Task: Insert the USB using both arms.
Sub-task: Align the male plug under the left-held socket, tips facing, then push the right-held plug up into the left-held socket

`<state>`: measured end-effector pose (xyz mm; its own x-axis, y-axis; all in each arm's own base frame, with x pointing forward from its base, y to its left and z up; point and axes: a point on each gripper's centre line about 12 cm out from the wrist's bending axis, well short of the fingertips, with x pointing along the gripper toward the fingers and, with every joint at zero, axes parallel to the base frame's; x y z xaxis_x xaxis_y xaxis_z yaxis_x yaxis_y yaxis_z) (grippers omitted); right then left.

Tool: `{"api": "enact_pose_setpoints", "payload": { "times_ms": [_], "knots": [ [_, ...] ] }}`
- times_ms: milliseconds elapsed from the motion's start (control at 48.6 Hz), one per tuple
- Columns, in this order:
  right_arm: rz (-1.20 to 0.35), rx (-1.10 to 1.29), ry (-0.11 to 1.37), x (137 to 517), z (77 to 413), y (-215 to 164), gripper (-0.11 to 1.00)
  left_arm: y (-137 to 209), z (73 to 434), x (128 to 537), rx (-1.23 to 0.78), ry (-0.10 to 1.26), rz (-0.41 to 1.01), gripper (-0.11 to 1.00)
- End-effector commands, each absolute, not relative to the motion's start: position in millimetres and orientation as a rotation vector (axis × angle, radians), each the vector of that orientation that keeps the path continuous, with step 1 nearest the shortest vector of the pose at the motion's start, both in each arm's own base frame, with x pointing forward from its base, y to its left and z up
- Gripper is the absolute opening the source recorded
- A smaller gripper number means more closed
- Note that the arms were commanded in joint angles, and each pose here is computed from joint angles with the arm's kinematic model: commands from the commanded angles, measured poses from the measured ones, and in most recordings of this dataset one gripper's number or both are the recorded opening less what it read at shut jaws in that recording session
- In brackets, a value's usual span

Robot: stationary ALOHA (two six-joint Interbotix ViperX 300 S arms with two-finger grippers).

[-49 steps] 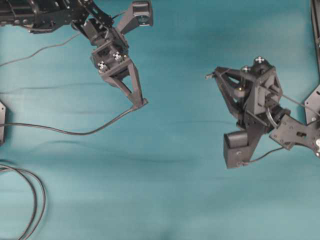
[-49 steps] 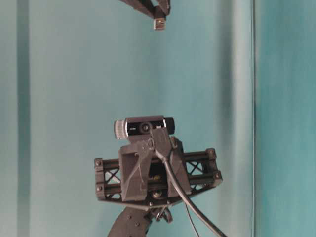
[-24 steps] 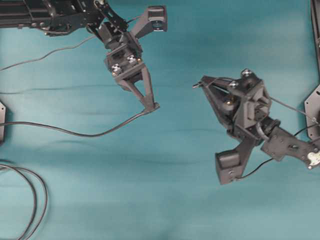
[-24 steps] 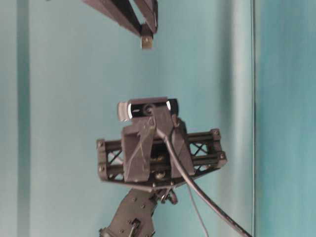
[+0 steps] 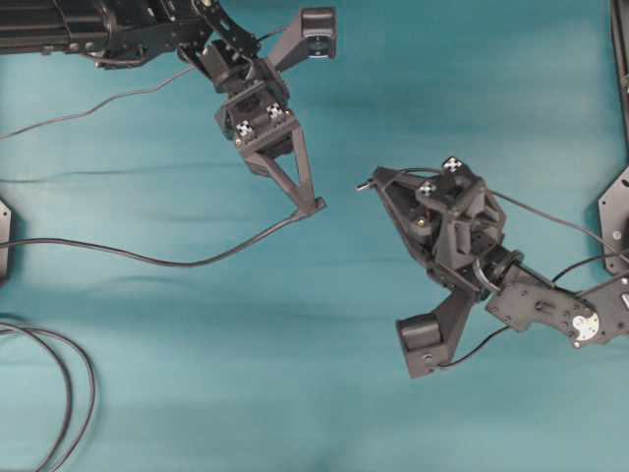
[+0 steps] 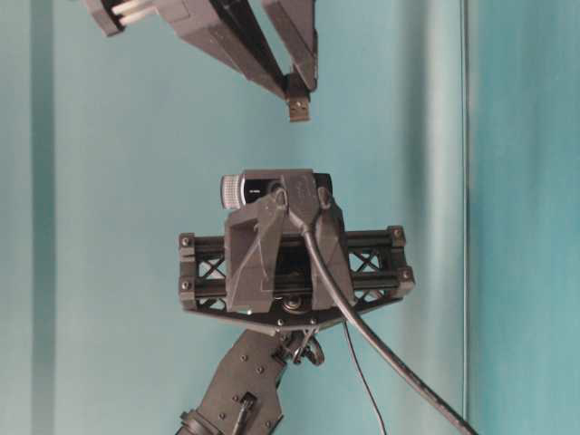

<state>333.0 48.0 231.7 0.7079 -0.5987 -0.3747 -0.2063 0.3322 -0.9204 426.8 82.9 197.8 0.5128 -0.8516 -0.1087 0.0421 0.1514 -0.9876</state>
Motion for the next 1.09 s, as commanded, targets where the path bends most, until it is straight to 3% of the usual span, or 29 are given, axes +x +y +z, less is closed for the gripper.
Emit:
{"api": "enact_pose_setpoints", "payload": {
  "times_ms": [0, 1071],
  "knots": [
    [-0.308, -1.223, 0.754, 339.5, 242.9, 51.0, 0.2, 82.0, 208.6, 430.9, -1.255, 0.797, -0.764, 0.16],
    [-0.283, -1.218, 0.744, 353.9, 240.0, 59.2, 0.2, 77.0, 202.6, 436.2, -1.252, 0.817, -0.719, 0.16]
  ]
}}
